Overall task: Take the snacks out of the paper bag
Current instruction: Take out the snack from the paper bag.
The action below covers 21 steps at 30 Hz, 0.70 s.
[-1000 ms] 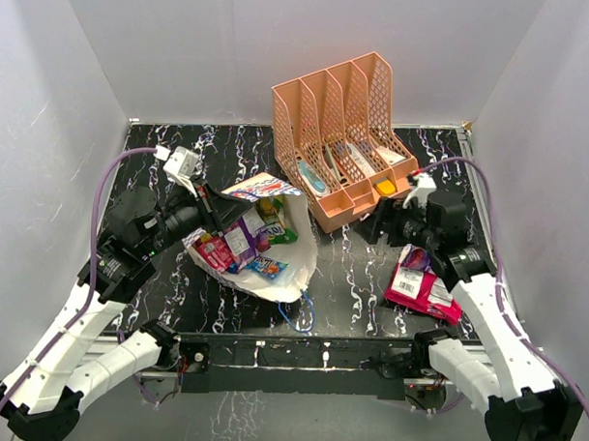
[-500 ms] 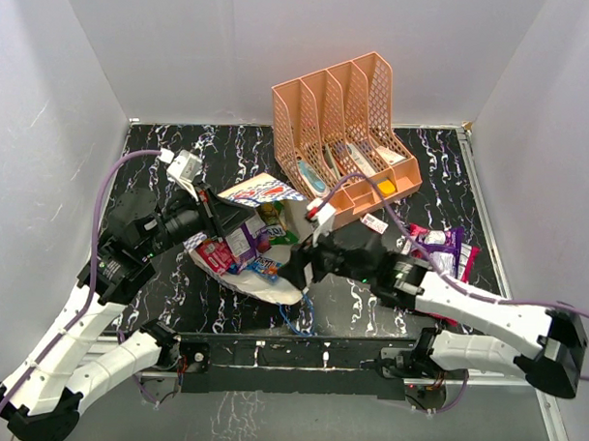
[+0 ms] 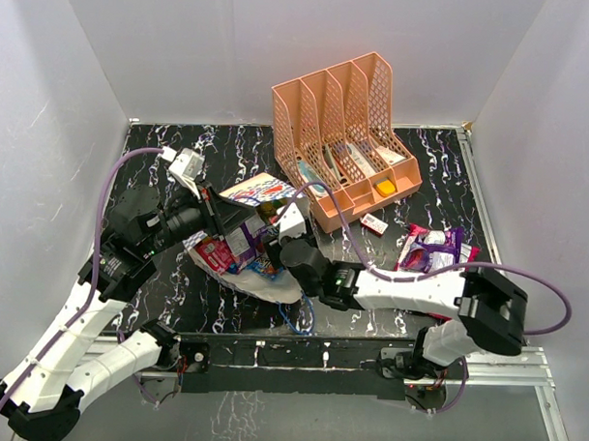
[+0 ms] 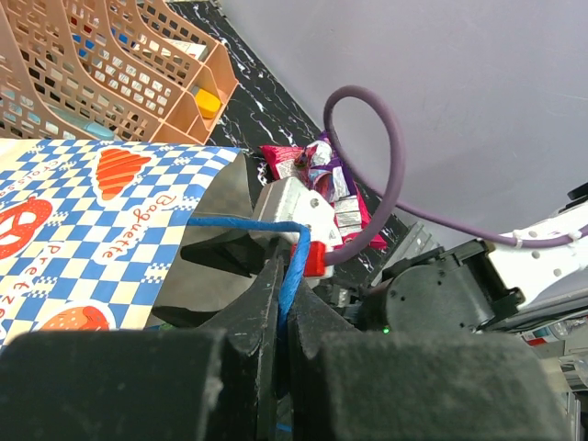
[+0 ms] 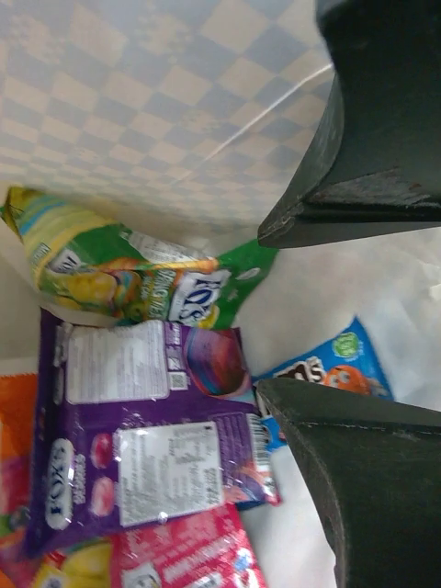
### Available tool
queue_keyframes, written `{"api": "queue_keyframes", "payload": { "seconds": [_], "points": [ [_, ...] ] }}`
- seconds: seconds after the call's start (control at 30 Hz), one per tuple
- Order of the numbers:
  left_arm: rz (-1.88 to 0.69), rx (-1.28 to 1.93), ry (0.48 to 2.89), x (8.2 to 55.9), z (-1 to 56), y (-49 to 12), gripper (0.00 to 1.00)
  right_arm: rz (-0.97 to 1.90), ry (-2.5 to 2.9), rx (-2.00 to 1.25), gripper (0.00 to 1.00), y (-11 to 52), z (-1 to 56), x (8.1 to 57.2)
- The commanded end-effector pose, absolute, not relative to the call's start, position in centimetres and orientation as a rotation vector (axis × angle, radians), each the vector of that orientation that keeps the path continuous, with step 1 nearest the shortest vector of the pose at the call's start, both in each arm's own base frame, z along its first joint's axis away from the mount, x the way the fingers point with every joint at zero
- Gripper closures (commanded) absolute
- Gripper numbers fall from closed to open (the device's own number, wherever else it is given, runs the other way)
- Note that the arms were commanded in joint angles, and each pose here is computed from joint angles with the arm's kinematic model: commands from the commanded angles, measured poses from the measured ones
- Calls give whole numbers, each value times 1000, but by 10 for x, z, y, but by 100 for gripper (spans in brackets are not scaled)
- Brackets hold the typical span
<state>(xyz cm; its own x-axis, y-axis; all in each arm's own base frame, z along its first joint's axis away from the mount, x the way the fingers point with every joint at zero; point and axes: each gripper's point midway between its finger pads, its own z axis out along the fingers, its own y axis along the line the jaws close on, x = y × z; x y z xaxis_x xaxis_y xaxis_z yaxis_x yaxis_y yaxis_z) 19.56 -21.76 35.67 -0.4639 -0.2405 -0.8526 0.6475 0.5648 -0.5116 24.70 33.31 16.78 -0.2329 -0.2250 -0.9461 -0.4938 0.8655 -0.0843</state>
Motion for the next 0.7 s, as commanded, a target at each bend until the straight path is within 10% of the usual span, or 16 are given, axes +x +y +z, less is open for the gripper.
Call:
{"api": "queue_keyframes", "payload": {
  "seconds": [0.0,0.67],
  "points": [
    [-1114,364,1686,189,383,-219,100,211,1697,-322,40,340,212,279],
    [-1090,361,1679,190,384,-216,100,171,1859,-225,42,359,130,331]
  ]
}}
